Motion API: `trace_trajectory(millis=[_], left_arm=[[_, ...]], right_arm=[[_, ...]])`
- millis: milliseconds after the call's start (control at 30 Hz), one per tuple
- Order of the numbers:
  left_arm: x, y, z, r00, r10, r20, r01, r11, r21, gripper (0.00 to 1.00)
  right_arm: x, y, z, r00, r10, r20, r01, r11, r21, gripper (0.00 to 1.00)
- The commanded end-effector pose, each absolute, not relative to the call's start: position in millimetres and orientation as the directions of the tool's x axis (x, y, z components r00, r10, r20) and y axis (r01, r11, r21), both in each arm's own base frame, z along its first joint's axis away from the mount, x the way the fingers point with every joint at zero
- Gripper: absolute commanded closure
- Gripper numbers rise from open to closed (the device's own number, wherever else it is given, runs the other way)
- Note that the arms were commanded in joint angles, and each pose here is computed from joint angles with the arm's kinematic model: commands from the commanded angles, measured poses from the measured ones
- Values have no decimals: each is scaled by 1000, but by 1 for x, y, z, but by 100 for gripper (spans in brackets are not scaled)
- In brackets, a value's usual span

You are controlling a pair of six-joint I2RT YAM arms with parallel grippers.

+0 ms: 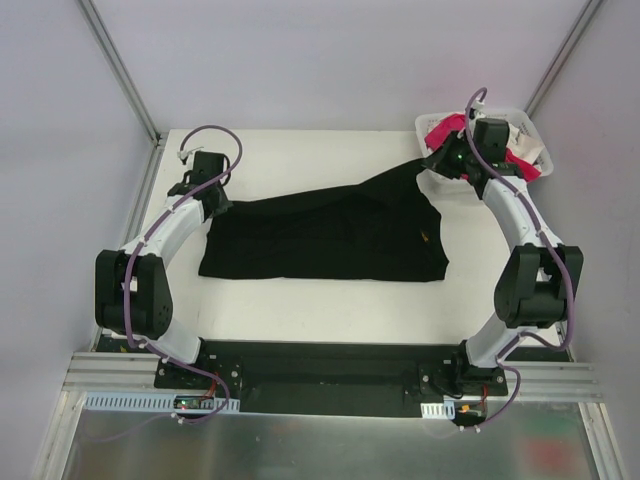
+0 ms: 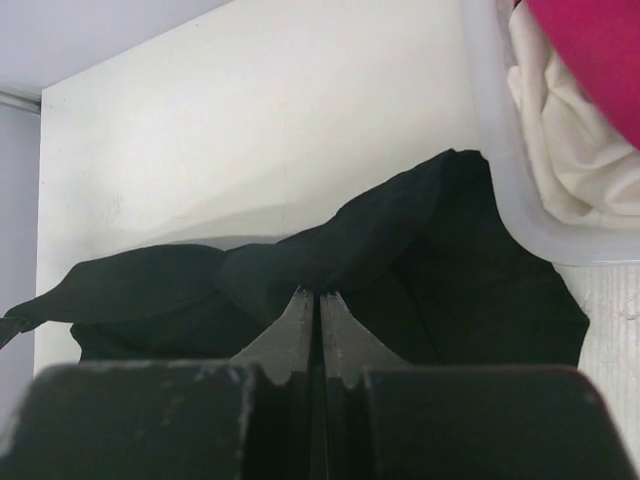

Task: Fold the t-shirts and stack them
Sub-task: Fold the other side of the tshirt into a rectangle

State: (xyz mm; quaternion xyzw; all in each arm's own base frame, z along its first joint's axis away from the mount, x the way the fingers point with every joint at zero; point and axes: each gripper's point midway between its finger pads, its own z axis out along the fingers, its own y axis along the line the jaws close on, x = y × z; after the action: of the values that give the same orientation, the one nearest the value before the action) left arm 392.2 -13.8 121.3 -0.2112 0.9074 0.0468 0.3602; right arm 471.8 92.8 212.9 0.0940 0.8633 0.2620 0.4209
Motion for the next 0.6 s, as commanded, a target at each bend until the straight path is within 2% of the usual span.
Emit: trace_trajectory(millis=[0, 567], left_arm=[[404, -12, 144, -591, -351, -726, -428, 900, -87, 100], [413, 3, 185, -491, -336, -804, -469, 879, -80, 100]], right_arm=[[472, 76, 275, -514, 377, -770, -113, 861, 497, 99], [473, 60, 312, -478, 347, -807, -113, 887, 449, 99]])
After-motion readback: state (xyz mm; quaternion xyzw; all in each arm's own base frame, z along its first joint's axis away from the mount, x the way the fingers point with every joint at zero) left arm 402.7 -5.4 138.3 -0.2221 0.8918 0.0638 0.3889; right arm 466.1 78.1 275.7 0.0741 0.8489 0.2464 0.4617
